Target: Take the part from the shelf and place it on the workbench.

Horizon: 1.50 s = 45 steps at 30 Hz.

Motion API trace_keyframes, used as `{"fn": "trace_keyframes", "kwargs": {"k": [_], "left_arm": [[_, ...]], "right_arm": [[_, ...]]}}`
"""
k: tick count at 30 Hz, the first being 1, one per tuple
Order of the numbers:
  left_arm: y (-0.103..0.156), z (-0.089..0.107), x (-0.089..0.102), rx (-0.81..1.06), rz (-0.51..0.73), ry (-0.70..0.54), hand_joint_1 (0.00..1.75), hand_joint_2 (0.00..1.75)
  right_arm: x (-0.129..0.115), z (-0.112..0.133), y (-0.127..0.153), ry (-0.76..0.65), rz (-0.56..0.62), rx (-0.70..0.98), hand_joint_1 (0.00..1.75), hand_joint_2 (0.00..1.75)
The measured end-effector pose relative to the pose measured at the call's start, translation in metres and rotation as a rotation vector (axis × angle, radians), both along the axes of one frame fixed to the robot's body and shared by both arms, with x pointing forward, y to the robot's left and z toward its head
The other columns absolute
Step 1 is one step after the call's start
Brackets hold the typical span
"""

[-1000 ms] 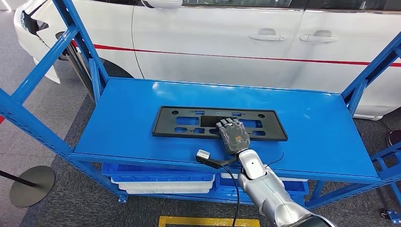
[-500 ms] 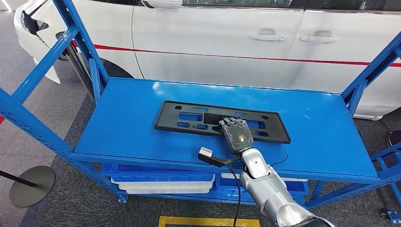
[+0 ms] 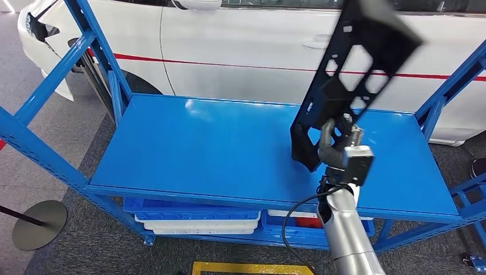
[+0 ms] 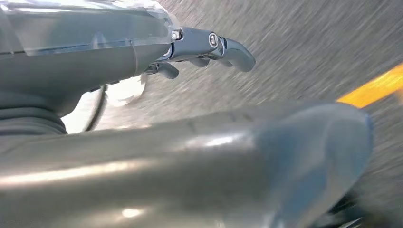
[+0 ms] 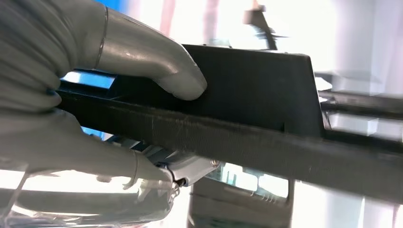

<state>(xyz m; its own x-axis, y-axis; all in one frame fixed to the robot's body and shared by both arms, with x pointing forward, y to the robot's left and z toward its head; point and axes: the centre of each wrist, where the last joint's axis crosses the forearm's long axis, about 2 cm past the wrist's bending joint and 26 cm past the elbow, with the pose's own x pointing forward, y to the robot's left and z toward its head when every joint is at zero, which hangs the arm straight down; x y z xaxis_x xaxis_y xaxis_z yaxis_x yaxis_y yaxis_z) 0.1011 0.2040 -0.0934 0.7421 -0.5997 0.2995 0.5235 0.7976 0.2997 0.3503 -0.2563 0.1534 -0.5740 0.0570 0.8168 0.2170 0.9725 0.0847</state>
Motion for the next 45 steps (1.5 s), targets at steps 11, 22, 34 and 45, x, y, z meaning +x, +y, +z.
{"fn": "trace_keyframes", "kwargs": {"k": [11,22,34,45], "left_arm": [[0.0,-0.001,-0.003,-0.255,0.182,-0.225,0.0,0.0],[0.0,-0.001,-0.001,-0.363,0.327,-0.272,0.0,1.75],[-0.003,-0.001,-0.001,-0.399,0.386,-0.243,0.0,1.75],[-0.006,0.001,0.002,-0.354,0.392,-0.108,0.0,1.75]], "right_arm": [[-0.034,0.029,-0.02,-0.221,0.108,0.314,1.75,1.75],[-0.052,0.061,-0.026,-0.395,0.19,0.431,1.75,1.75],[-0.054,0.074,-0.021,-0.454,0.249,0.48,1.75,1.75],[-0.06,0.084,-0.017,-0.5,0.277,0.54,1.75,1.75]]}}
